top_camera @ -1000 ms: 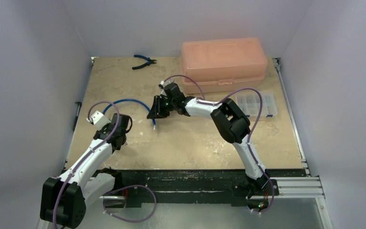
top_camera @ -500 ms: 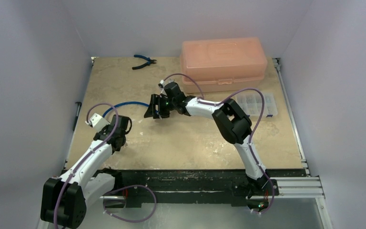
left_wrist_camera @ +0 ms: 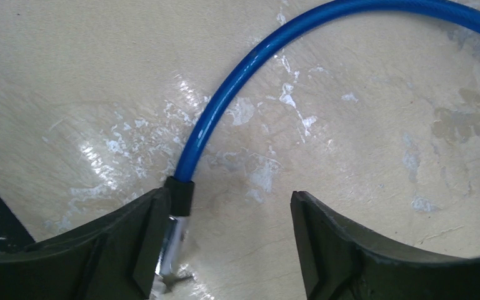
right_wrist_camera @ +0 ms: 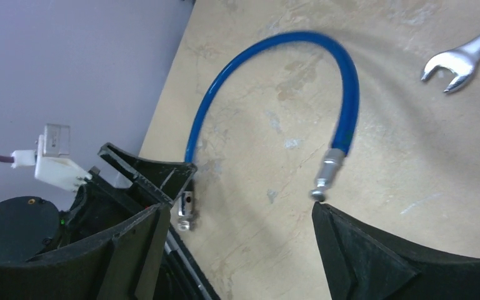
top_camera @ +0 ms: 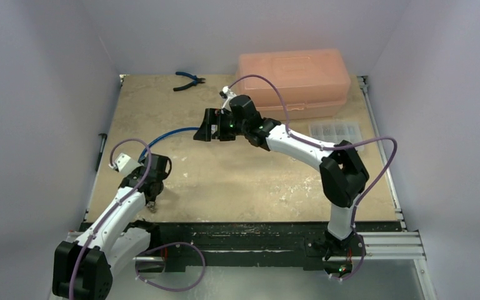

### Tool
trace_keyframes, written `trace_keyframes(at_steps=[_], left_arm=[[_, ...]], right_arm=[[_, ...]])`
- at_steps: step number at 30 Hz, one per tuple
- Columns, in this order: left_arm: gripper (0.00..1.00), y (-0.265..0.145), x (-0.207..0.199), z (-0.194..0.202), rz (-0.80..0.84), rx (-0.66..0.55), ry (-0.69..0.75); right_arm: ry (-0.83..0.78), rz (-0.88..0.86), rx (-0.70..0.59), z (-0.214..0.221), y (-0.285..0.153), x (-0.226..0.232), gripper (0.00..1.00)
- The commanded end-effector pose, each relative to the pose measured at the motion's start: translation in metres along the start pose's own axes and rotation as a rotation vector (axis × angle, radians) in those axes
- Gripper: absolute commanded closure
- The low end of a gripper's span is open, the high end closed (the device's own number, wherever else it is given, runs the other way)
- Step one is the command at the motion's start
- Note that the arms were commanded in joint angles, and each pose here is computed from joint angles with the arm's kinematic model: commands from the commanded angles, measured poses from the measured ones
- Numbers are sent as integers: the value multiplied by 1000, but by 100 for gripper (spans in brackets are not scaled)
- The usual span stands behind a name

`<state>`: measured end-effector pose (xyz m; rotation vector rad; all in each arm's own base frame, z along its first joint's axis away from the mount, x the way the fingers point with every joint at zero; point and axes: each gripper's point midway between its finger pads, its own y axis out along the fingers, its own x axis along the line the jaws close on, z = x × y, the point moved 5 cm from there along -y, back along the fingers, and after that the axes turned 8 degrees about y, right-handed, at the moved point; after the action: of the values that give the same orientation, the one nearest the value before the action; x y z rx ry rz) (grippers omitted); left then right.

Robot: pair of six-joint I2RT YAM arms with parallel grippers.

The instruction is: Unlock with the key

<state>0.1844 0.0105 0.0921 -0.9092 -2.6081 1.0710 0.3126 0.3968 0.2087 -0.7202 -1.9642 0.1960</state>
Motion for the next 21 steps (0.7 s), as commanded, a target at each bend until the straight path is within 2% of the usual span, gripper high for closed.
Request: trace_keyframes(at_steps=[1,8,15,19,21], left_arm=[[19,-15,-1,-20,-1,-23,-53],[17,-39,-4,-44,66,-52,-95],[15,-73,-17,-87,226,-155,-30],[3,-103,-44,-100,538,-204,87],[2,-117,-55,-100,695,-232,127]], right_arm=[[-68,55,-67,-10,-27,8,7],[-104,77,-127,-21,-57,22,6],[-138,133,-202,-32,-86,28,7],[-169,134,-223,-35,-102,34,7],[-190,149,-239,-39,-111,38,7]])
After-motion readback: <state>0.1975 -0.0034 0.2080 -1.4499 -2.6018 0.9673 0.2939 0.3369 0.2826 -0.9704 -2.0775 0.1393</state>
